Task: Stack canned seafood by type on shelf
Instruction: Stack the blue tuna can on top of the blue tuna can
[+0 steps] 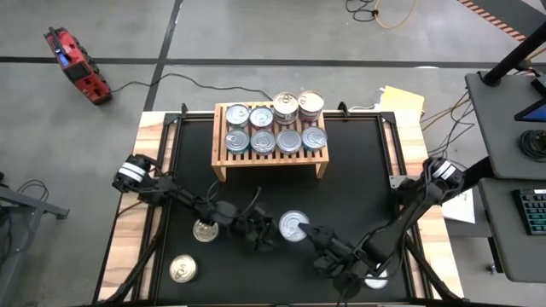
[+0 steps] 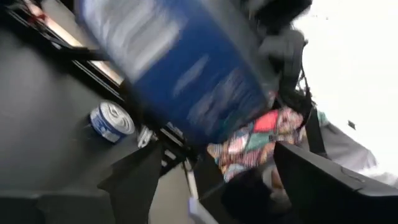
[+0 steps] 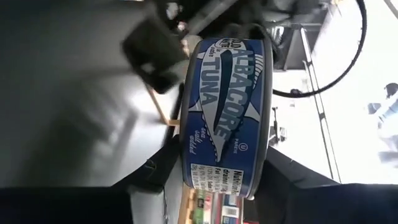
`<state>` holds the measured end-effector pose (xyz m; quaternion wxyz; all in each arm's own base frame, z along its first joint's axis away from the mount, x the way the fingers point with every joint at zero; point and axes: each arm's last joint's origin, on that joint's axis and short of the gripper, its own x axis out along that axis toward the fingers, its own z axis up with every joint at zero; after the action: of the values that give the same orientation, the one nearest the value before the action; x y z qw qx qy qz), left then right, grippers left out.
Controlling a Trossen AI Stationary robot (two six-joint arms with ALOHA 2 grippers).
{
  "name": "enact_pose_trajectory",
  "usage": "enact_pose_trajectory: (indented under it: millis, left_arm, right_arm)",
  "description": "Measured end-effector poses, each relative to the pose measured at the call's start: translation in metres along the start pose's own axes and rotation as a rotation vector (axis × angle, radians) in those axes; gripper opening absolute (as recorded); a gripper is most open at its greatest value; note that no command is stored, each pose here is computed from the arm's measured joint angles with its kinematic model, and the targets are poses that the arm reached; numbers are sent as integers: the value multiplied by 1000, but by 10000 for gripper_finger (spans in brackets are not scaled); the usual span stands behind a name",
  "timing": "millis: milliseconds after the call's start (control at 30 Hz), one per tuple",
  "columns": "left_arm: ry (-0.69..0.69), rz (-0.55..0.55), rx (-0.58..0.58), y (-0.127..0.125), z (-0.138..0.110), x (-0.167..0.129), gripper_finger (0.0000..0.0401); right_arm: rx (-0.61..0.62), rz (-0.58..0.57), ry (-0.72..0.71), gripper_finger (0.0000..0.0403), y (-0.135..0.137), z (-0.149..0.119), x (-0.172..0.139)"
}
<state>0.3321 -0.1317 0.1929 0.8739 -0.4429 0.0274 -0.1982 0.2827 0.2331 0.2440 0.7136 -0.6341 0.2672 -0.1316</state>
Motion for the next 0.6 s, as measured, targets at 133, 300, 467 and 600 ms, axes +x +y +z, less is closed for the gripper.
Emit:
enact_pose_trajectory:
  millis: [133, 300, 467, 600]
  left_arm:
    - [37, -8, 28, 3, 1, 0, 305]
    - [49, -11, 105, 5, 3, 0, 296]
    - [98, 31, 258, 5, 2, -2, 281]
    - [182, 178, 342, 1, 7, -10, 269]
  right_arm:
    - [50, -19, 0, 141, -17, 0, -2]
    - [128, -26, -4, 131, -38, -2, 0]
    - [260, 3, -28, 131, -65, -12, 13]
    - [362, 53, -57, 132, -86, -23, 31]
